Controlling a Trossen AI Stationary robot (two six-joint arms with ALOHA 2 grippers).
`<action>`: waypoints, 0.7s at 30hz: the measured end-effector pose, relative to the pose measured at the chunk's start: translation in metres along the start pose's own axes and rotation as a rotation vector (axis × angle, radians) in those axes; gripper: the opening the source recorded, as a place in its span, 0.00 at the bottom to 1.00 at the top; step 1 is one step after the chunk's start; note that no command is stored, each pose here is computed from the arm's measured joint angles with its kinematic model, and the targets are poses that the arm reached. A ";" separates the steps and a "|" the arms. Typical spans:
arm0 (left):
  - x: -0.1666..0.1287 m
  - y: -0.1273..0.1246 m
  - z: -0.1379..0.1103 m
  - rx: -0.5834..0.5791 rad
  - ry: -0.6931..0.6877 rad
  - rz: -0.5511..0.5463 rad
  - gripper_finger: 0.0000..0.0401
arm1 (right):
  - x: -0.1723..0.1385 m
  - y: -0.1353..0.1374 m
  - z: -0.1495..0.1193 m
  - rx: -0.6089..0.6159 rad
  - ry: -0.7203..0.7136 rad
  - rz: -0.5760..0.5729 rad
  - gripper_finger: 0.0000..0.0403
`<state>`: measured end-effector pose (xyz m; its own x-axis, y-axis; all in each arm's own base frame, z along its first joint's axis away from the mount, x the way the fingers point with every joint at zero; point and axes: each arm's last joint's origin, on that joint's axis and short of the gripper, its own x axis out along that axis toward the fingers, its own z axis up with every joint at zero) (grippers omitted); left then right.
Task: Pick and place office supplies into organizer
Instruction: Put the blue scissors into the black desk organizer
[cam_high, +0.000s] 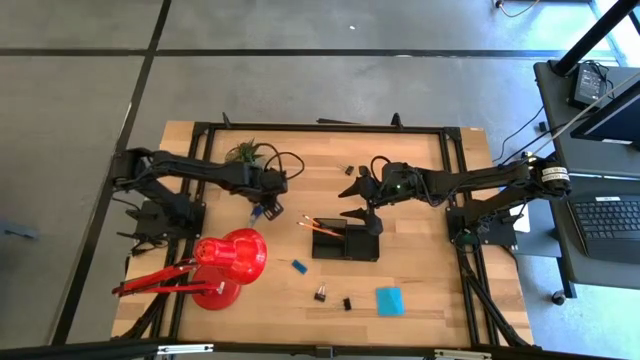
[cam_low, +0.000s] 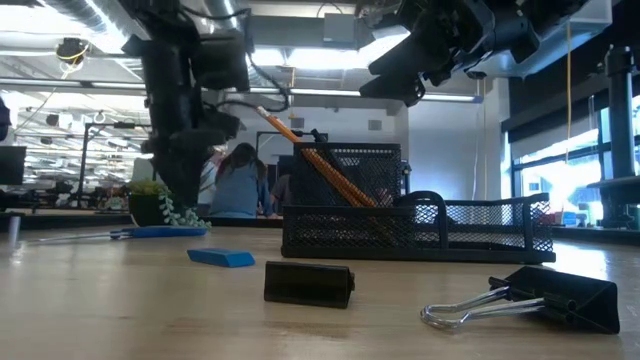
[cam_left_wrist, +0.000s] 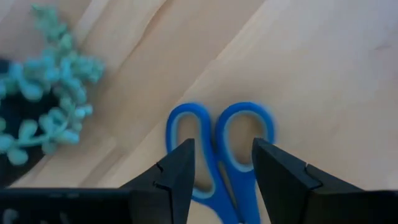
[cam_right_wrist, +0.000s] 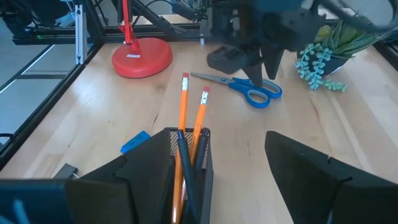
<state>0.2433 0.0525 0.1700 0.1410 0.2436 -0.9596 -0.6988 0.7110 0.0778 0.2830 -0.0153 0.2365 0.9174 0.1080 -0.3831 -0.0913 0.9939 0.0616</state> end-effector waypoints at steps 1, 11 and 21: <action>0.003 0.002 0.000 -0.017 0.019 0.012 0.38 | 0.000 0.000 0.000 0.000 0.000 0.000 0.66; 0.025 0.010 0.008 -0.088 0.111 -0.008 0.38 | 0.000 0.000 0.000 0.000 0.000 0.000 0.66; 0.044 0.008 0.009 -0.088 0.166 0.018 0.38 | 0.000 0.000 0.000 -0.002 0.001 0.000 0.66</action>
<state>0.2499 0.0752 0.1305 0.0152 0.1384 -0.9903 -0.7601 0.6451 0.0785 0.2829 -0.0153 0.2363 0.9169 0.1084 -0.3842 -0.0925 0.9939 0.0598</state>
